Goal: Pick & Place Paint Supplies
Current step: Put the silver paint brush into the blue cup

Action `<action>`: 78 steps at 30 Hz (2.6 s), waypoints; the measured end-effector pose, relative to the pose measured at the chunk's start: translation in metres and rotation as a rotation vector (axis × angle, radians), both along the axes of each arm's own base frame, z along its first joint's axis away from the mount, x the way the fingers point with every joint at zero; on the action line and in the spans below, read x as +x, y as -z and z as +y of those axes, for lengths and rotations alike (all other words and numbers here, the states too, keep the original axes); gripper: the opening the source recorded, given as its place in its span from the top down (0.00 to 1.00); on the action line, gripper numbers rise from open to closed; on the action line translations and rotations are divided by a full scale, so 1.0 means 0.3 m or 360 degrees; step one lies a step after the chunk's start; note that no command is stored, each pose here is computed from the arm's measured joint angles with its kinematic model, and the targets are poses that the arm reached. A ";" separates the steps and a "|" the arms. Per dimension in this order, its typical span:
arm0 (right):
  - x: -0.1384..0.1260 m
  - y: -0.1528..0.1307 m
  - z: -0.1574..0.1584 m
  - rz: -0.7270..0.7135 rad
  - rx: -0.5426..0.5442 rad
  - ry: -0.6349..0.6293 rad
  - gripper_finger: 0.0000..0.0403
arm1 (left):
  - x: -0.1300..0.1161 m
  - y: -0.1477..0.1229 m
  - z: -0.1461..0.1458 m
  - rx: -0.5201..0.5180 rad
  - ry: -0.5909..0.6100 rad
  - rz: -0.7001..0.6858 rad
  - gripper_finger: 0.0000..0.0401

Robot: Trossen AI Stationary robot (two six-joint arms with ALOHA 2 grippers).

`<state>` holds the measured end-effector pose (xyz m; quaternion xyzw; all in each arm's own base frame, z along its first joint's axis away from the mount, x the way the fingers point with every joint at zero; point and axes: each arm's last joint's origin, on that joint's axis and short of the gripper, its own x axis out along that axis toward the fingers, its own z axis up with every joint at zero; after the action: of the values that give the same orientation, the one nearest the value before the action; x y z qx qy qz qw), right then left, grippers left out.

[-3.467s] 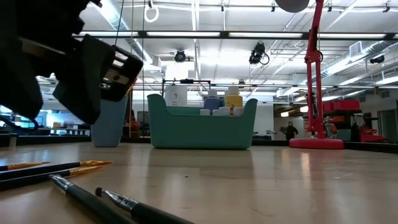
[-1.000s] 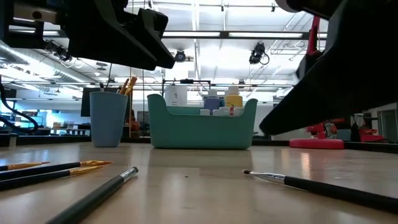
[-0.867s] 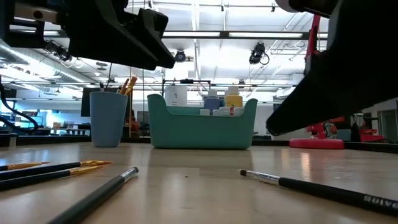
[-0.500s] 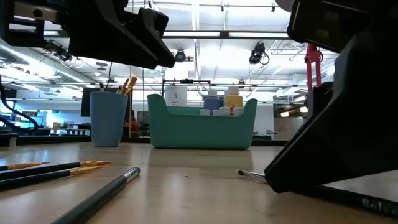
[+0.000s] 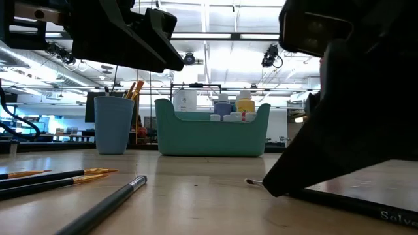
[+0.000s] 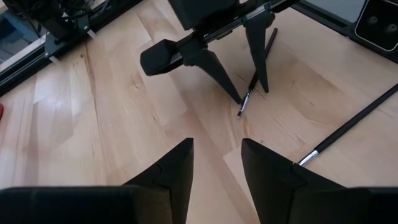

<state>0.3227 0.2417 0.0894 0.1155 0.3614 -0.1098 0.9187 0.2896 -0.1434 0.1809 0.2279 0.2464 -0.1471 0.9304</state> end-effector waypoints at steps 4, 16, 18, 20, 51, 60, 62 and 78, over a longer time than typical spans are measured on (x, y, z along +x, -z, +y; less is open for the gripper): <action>0.003 0.004 -0.015 0.0056 0.0047 0.0039 0.70 | 0.000 0.000 0.000 -0.0002 -0.0001 0.0000 0.64; 0.035 0.006 -0.076 0.0184 -0.0116 -0.0139 0.94 | 0.000 0.000 0.000 0.0006 0.0004 -0.0002 0.64; 0.049 0.003 -0.096 0.0196 -0.0153 -0.0186 0.92 | 0.000 0.000 0.000 0.0004 0.0003 -0.0002 0.64; 0.064 0.001 -0.117 0.0204 -0.0179 -0.0212 0.93 | 0.000 0.000 0.000 0.0004 0.0003 -0.0001 0.64; 0.052 0.112 -0.360 -0.0298 -0.0238 -0.0182 0.73 | 0.000 0.000 -0.001 -0.0006 -0.0003 0.0001 0.64; 0.068 0.167 -0.309 -0.0433 -0.0322 -0.0062 0.78 | 0.001 -0.002 0.000 -0.0044 -0.0025 0.0002 0.64; 0.068 0.168 -0.308 -0.0436 -0.0327 -0.0046 0.77 | 0.001 -0.001 -0.001 -0.0067 -0.0039 0.0006 0.64; 0.084 0.130 -0.342 -0.0418 -0.0314 -0.0071 0.94 | 0.001 -0.002 -0.001 -0.0072 -0.0040 0.0002 0.64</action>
<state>0.3477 0.1392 0.0504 0.0301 0.2281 -0.1082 0.9671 0.2899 -0.1437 0.1816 0.2037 0.2465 -0.1411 0.9369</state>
